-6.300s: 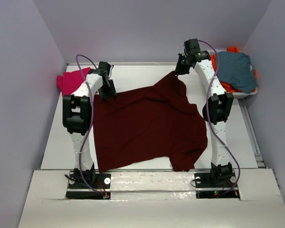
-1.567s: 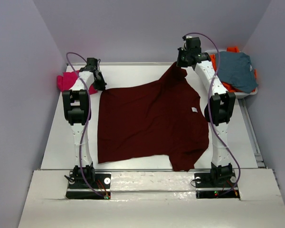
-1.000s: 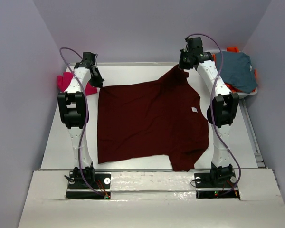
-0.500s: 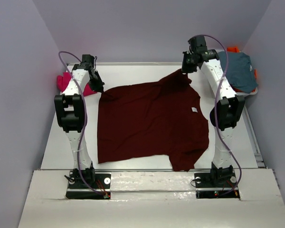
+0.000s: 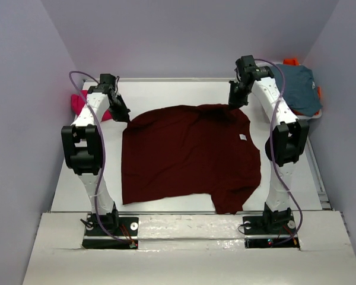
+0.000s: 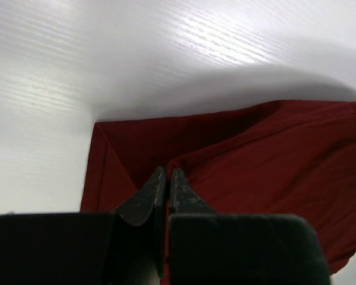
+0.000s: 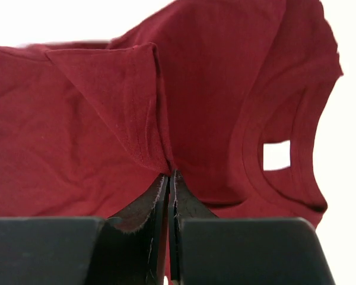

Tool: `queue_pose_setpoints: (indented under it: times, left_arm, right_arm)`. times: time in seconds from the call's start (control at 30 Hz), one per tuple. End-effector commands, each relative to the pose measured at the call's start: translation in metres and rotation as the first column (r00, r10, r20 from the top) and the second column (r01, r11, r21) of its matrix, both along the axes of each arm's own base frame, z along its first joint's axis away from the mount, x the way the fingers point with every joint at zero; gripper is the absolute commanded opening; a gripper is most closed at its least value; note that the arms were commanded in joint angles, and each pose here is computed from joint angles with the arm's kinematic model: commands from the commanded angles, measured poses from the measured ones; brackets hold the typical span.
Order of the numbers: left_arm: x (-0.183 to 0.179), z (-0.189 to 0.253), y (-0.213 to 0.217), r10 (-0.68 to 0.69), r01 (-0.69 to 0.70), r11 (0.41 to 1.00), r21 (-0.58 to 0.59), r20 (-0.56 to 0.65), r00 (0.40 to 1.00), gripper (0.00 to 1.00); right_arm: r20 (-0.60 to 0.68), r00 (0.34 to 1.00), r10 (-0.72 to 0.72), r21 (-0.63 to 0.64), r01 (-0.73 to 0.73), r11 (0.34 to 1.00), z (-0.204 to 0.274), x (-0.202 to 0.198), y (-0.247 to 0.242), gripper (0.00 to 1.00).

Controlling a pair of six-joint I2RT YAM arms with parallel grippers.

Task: Fold and stack the t-shirts
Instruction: Fold the tshirt

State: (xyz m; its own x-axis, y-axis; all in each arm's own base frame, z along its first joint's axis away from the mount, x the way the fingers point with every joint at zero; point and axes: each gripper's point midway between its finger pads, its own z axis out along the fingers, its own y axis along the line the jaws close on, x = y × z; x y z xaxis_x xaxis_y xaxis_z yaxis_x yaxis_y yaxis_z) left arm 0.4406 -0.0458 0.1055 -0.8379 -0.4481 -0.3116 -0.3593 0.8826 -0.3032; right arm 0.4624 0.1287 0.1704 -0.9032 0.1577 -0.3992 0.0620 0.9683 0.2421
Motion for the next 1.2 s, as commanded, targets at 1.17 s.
queue_pose_setpoints:
  times: [1.17]
  left_arm:
    - [-0.051, -0.012, 0.024, 0.064, -0.052, 0.989, 0.14, -0.084, 0.994, 0.06]
  right_arm:
    - [-0.255, 0.938, -0.235, -0.154, 0.201, 0.967, -0.053, -0.088, -0.069, 0.07]
